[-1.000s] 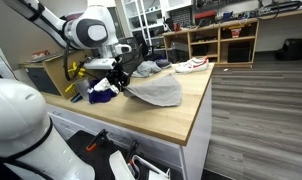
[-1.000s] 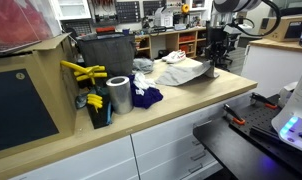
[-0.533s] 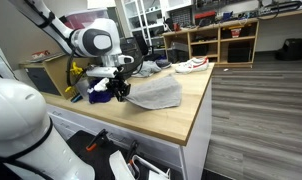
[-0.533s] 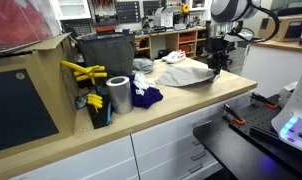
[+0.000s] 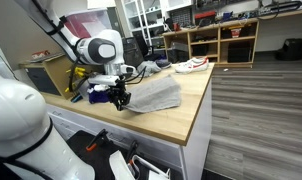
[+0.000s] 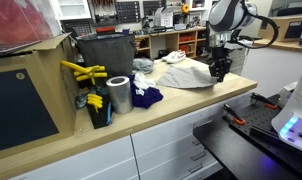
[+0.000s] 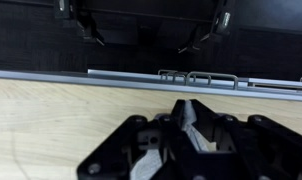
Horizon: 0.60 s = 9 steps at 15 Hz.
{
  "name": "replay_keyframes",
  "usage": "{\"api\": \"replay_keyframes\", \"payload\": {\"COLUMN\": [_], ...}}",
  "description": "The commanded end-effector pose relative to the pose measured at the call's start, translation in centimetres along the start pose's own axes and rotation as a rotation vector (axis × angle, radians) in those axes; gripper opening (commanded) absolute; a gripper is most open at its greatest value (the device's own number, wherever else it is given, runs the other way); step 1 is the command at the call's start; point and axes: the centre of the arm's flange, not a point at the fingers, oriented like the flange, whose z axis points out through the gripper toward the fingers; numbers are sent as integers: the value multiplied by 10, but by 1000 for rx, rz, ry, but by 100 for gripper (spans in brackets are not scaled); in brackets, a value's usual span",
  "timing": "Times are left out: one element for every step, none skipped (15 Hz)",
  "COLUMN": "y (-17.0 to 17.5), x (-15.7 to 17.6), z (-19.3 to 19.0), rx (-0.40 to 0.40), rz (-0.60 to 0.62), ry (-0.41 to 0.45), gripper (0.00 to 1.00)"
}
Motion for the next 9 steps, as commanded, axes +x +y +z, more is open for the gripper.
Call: {"api": "replay_keyframes", "payload": {"y": [8, 9, 11, 12, 12, 13, 13, 13, 12], "x": [5, 8, 15, 21, 27, 35, 43, 51, 59], "z": [5, 3, -5, -12, -21, -31, -40, -49, -59], "rx": [-28, -36, -43, -52, -61, -67, -73, -80, -84], "rz": [-2, -6, -15, -22, -35, -46, -53, -59, -65], "ry": [-39, -40, -33, -25, -15, -5, 2, 8, 16], "gripper": [4, 4, 4, 4, 4, 4, 4, 4, 4]}}
